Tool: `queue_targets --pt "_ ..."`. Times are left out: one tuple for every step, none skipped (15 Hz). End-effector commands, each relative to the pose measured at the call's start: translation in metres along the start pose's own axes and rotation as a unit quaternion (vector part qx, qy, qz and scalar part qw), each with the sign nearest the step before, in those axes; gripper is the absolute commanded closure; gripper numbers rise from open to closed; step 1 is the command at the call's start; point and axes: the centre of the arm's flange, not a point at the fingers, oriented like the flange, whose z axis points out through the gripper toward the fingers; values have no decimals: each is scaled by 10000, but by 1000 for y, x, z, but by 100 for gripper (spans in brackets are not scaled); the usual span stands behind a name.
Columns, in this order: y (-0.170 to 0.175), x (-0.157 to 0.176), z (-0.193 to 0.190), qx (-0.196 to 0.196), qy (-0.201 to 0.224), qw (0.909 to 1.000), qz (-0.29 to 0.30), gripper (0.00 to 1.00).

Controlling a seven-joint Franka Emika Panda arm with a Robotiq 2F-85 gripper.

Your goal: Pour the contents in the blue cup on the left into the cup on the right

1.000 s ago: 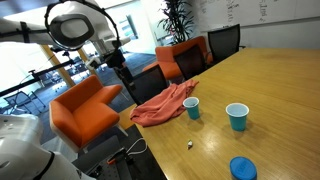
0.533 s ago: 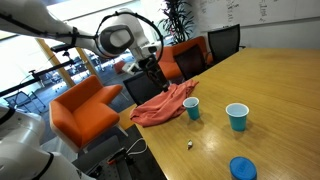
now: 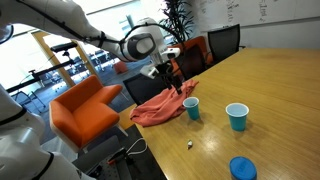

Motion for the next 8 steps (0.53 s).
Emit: queue_targets --pt "0 4 9 35 40 9999 125 0" --pt "1 7 16 44 78 9997 237 0" --pt "2 10 21 53 151 9994 292 0" --pt "5 15 28 89 205 9989 403 0" --pt "8 20 36 175 247 9983 502 0" --pt "10 23 44 240 300 9974 609 0" --pt "11 26 53 340 327 9966 682 0" --pt "11 29 62 425 324 9957 762 0"
